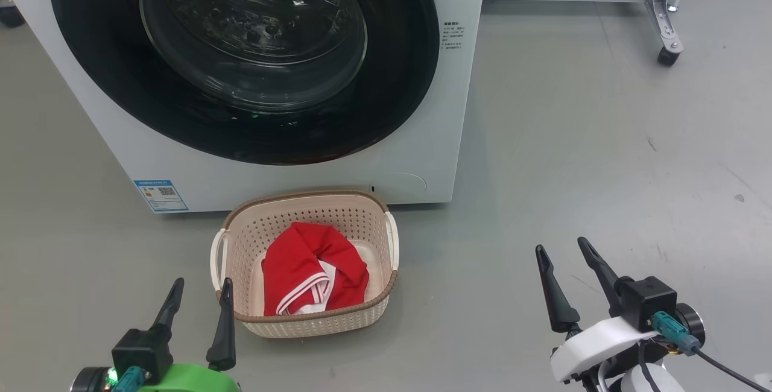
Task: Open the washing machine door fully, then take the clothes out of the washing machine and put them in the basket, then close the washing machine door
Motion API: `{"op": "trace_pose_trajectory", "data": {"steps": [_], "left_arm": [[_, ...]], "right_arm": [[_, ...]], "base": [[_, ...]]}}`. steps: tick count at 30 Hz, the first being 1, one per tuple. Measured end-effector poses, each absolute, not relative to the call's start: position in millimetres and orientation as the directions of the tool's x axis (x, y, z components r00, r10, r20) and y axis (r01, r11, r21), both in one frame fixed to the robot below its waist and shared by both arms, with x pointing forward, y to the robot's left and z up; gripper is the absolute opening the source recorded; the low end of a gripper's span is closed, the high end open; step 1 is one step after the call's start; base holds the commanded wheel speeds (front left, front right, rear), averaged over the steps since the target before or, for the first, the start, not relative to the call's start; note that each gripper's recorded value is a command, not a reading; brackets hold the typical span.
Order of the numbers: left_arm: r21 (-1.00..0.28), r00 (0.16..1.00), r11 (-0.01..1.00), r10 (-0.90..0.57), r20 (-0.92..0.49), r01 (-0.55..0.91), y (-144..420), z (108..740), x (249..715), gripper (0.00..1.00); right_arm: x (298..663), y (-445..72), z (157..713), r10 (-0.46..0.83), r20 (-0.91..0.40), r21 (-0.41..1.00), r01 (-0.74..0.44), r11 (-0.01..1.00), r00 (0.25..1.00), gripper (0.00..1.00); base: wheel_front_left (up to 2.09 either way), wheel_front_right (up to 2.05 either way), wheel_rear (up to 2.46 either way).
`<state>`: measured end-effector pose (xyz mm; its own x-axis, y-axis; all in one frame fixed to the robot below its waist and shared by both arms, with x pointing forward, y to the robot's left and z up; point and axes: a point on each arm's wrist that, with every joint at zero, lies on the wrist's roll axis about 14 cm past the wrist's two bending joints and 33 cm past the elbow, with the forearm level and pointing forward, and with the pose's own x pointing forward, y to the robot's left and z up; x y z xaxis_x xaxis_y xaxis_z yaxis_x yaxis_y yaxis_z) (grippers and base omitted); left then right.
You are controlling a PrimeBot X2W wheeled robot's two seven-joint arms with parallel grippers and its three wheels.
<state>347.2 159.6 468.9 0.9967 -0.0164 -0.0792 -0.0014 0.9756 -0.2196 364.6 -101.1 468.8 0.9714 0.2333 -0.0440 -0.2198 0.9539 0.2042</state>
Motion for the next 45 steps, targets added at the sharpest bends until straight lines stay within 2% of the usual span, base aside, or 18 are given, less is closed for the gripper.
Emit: {"op": "trace_pose_trajectory", "data": {"steps": [9,10,17,28,45], "left_arm": [[-0.22,0.997,0.976,-0.008,-0.073,-0.008,160.9,471.2,346.9,1.0],[-0.22,0.997,0.975,-0.007,-0.077,-0.01,160.7,470.0,346.6,0.0],[-0.231,0.986,0.972,-0.006,-0.167,-0.033,157.3,442.5,334.7,0.0],[-0.343,0.979,0.936,0.01,-0.203,-0.081,162.1,437.7,335.2,0.0],[-0.548,0.968,0.821,0.019,-0.251,-0.158,170.4,432.8,337.8,0.0]], "right_arm": [[360.9,-102.1,467.1,0.232,-0.049,0.205,-0.218,0.954,0.971,1.0],[360.5,-101.9,466.0,0.232,-0.053,0.206,-0.217,0.954,0.971,0.0],[342.4,-100.1,435.6,0.227,-0.15,0.231,-0.189,0.954,0.962,0.0],[344.7,-110.8,436.2,0.184,-0.16,0.333,-0.123,0.935,0.97,0.0],[349.3,-133.7,435.1,0.108,-0.201,0.55,0.021,0.835,0.974,0.0]], "base": [[0.0,0.0,0.0],[0.0,0.0,0.0],[0.0,0.0,0.0],[0.0,0.0,0.0],[0.0,0.0,0.0]]}}
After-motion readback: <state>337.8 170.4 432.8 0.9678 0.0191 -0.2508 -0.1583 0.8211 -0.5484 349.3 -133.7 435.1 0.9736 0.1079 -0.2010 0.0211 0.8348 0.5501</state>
